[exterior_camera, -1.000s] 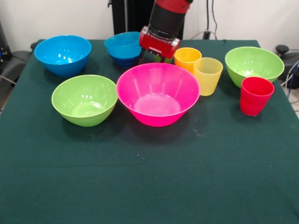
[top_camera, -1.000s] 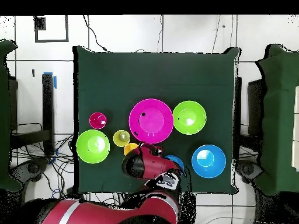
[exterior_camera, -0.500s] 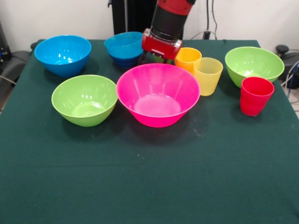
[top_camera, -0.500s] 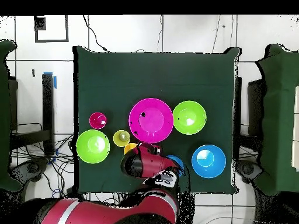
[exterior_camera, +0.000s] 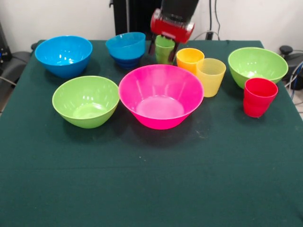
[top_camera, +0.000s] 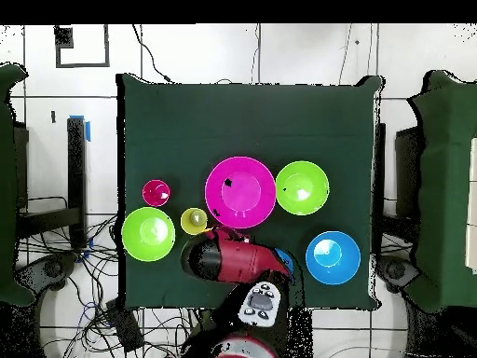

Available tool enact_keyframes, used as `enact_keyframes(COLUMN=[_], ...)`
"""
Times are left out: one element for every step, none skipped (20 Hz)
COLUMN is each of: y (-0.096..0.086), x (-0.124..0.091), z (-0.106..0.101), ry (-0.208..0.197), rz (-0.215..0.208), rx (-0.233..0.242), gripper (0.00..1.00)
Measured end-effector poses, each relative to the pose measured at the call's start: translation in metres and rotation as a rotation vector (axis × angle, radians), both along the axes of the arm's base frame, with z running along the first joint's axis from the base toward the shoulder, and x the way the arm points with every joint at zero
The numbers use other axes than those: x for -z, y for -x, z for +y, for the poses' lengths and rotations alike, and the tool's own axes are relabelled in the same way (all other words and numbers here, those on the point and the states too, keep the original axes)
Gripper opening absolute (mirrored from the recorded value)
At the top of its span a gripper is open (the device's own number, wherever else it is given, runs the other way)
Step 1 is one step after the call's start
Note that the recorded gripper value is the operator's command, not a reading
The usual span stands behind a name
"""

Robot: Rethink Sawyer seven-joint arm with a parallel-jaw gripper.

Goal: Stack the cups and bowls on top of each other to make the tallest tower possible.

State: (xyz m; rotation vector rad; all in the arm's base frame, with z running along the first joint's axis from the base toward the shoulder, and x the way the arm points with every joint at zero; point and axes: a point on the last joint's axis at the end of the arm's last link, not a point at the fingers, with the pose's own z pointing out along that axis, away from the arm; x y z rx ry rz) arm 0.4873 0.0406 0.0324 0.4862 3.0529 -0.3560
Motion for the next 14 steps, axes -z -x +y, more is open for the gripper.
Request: enact_keyframes(y=[-0.001, -0.004, -0.006, -0.013, -0.016, -0.021, -0.025, -0.030, -0.034, -0.039, -0.042, -0.045, -0.048, -0.050], x=[-0.008, -0.019, -0.026, -0.039, -0.044, -0.048, -0.051, -0.053, -0.055, -0.056, -0.055, -0.054, -0.052, -0.050], z=[0.001, 0.002, 0.002, 0.001, 0.000, -0.003, -0.006, -0.009, -0.013, -0.019, -0.025, -0.032, -0.041, -0.050], ry=[-0.006, -0.014, -0.019, -0.032, -0.039, -0.044, -0.050, -0.052, -0.055, -0.058, -0.058, -0.059, -0.057, -0.055], rz=[0.017, 0.039, 0.052, 0.071, 0.074, 0.071, 0.068, 0.059, 0.050, 0.038, 0.028, 0.018, 0.002, -0.013], rx=[0.008, 0.020, 0.027, 0.042, 0.049, 0.053, 0.057, 0.058, 0.060, 0.060, 0.060, 0.060, 0.058, 0.055], gripper=[1.00, 1.00, 1.00, 1.00, 1.00, 1.00, 1.00, 1.00, 1.00, 1.00, 1.00, 1.00, 1.00, 1.00])
